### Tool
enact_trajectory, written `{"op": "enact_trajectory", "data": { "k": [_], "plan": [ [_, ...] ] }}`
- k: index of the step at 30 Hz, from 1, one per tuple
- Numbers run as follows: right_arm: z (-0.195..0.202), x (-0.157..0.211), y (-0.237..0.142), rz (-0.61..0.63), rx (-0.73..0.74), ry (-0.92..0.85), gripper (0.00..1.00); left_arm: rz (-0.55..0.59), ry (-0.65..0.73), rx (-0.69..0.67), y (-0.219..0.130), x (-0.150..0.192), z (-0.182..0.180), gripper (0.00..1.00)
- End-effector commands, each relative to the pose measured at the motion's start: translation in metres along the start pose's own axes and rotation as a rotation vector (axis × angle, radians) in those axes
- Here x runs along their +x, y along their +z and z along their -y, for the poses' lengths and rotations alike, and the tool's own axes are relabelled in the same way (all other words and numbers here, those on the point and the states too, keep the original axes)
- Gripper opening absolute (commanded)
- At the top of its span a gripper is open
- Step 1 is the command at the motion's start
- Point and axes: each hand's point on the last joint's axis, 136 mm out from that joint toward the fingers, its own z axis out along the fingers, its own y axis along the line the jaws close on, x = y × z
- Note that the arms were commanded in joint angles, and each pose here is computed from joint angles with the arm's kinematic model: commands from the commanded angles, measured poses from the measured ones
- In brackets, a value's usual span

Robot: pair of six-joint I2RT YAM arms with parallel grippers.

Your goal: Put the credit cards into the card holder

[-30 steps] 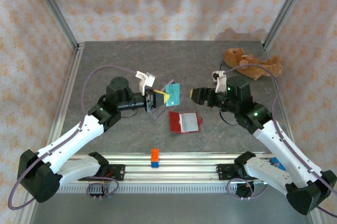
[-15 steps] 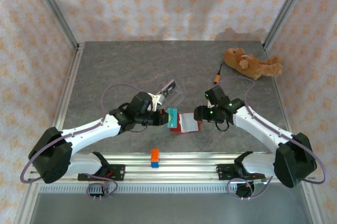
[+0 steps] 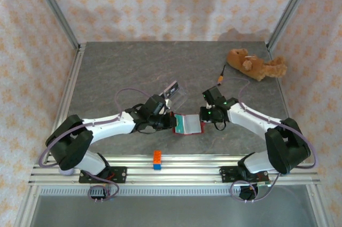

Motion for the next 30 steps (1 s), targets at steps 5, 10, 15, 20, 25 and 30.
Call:
{"op": "enact_trajectory", "data": {
  "k": [5, 10, 15, 20, 25, 30],
  "plan": [
    [0.007, -0.005, 0.007, 0.024, 0.039, -0.023, 0.06, 0.032, -0.009, 0.037, 0.005, -0.008, 0.008, 0.00],
    [0.004, -0.001, 0.011, 0.001, 0.024, -0.031, 0.04, 0.018, -0.007, 0.006, 0.012, -0.008, -0.003, 0.00],
    [0.002, 0.001, 0.012, -0.004, 0.011, -0.033, 0.03, 0.005, -0.037, 0.003, 0.022, -0.009, -0.013, 0.00],
    [0.002, 0.004, 0.014, -0.010, 0.000, -0.030, 0.02, -0.013, -0.043, 0.055, 0.028, -0.007, -0.011, 0.00],
    [-0.002, 0.009, 0.018, -0.027, -0.032, -0.023, 0.00, -0.024, -0.078, 0.117, 0.035, -0.007, -0.011, 0.00],
    [-0.004, 0.011, 0.019, -0.037, -0.043, -0.022, 0.00, -0.022, -0.104, 0.177, 0.036, -0.009, -0.009, 0.00]
  ]
}}
